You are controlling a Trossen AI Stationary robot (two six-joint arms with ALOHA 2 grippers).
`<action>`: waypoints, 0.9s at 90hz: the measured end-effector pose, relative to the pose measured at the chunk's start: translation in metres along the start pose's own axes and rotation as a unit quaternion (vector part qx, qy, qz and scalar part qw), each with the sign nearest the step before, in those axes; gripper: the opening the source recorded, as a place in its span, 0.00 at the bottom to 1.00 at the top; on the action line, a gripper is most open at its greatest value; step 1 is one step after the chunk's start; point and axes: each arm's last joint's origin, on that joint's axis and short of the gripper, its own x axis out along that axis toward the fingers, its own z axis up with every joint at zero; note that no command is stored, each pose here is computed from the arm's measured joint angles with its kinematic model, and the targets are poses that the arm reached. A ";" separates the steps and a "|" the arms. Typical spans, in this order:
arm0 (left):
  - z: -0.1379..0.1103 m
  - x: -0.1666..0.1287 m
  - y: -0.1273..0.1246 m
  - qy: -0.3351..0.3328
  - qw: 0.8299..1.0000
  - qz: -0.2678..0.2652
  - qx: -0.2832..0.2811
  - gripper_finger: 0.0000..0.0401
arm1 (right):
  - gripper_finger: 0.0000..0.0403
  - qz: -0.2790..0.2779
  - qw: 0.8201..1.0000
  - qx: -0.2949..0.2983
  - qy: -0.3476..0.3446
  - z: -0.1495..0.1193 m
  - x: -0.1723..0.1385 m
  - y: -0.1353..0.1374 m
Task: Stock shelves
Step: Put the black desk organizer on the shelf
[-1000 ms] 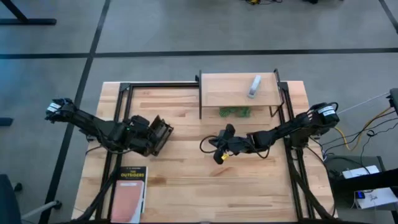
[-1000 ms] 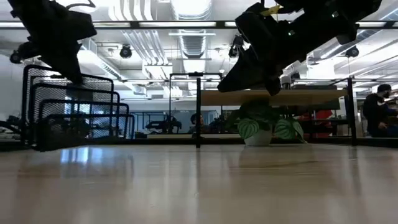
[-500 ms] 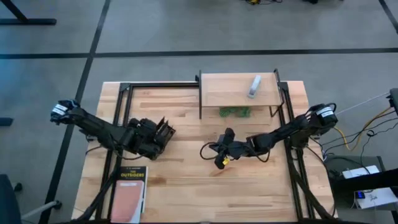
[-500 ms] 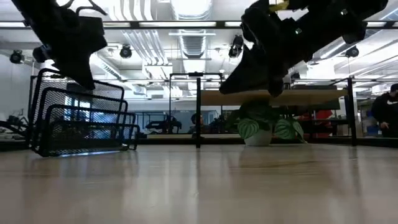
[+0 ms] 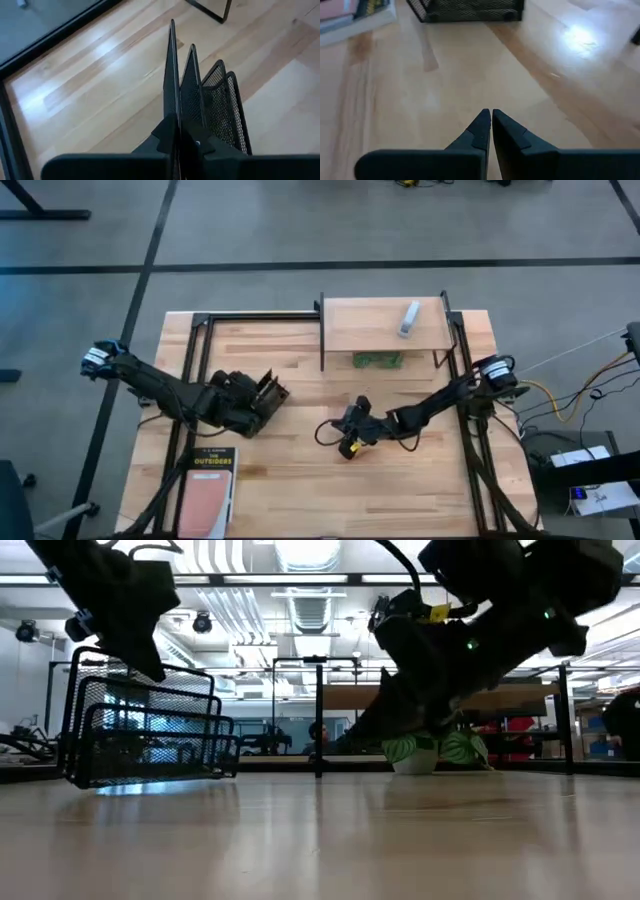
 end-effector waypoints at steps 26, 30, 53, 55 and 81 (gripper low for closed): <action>0.001 0.000 -0.001 -0.011 1.000 -0.001 -0.002 0.06 | 0.01 0.003 1.000 -0.004 0.002 -0.006 0.002 0.002; 0.001 0.000 -0.001 -0.014 1.000 0.000 -0.002 0.08 | 0.01 0.004 1.000 -0.004 0.003 -0.006 0.002 0.002; 0.002 -0.001 -0.001 -0.030 0.999 0.005 0.012 0.23 | 0.01 0.011 1.000 -0.008 0.005 -0.008 0.000 0.007; 0.002 -0.001 -0.001 -0.035 0.999 0.006 0.014 0.24 | 0.01 0.011 1.000 -0.008 0.004 -0.008 0.000 0.006; 0.004 -0.004 0.000 -0.102 0.994 0.029 0.018 0.35 | 0.01 0.009 1.000 -0.008 0.004 -0.008 0.000 0.006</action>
